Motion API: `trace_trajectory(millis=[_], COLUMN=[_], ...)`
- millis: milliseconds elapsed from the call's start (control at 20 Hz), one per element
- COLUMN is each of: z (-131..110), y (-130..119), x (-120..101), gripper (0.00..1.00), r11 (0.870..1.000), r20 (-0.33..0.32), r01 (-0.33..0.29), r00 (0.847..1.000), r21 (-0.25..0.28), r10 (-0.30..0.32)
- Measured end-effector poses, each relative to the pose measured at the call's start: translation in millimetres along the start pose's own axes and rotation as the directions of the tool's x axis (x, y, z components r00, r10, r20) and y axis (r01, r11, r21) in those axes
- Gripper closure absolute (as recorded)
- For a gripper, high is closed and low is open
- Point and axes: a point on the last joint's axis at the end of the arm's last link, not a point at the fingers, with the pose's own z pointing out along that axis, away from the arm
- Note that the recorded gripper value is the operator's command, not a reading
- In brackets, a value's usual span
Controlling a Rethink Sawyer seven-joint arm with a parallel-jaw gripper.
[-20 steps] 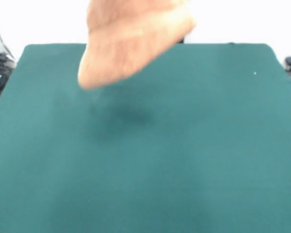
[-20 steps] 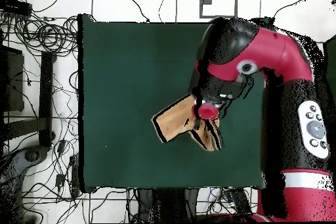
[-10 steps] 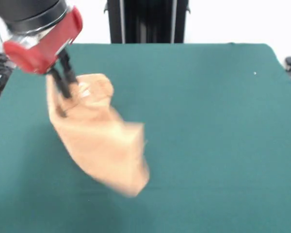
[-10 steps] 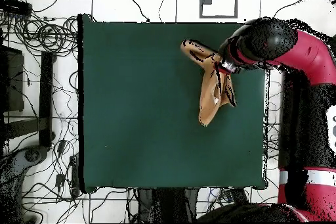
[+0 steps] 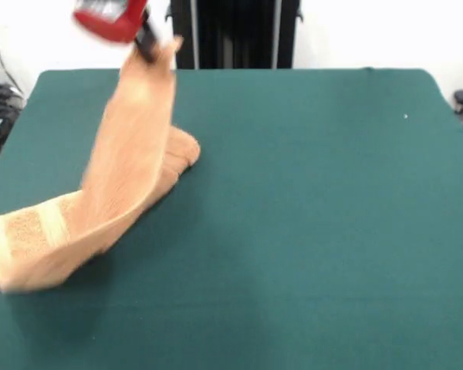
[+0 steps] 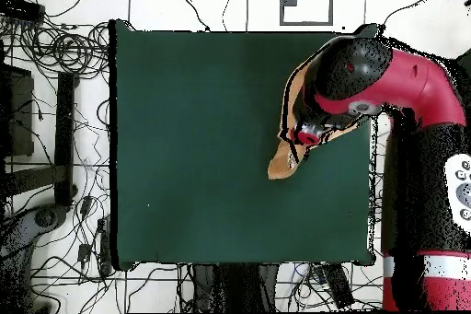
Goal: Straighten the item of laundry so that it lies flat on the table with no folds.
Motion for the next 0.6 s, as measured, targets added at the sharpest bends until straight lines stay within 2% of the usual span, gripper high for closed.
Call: trace_trajectory(millis=[50,150,250,450,600], z=[0,-1,-2,-1,2], y=[15,37,57,75,76], x=[-3,-8,-14,-17,-16], gripper=[1.00,1.00,1.00,1.00,1.00], r11=[0.999,0.993,0.989,0.987,0.991], r20=[-0.020,-0.045,-0.060,-0.073,-0.067], r01=[0.005,0.015,0.026,0.036,0.038], r00=[1.000,0.999,0.998,0.996,0.997], r21=[-0.049,-0.114,-0.146,-0.156,-0.128], r10=[-0.006,-0.020,-0.036,-0.047,-0.047])
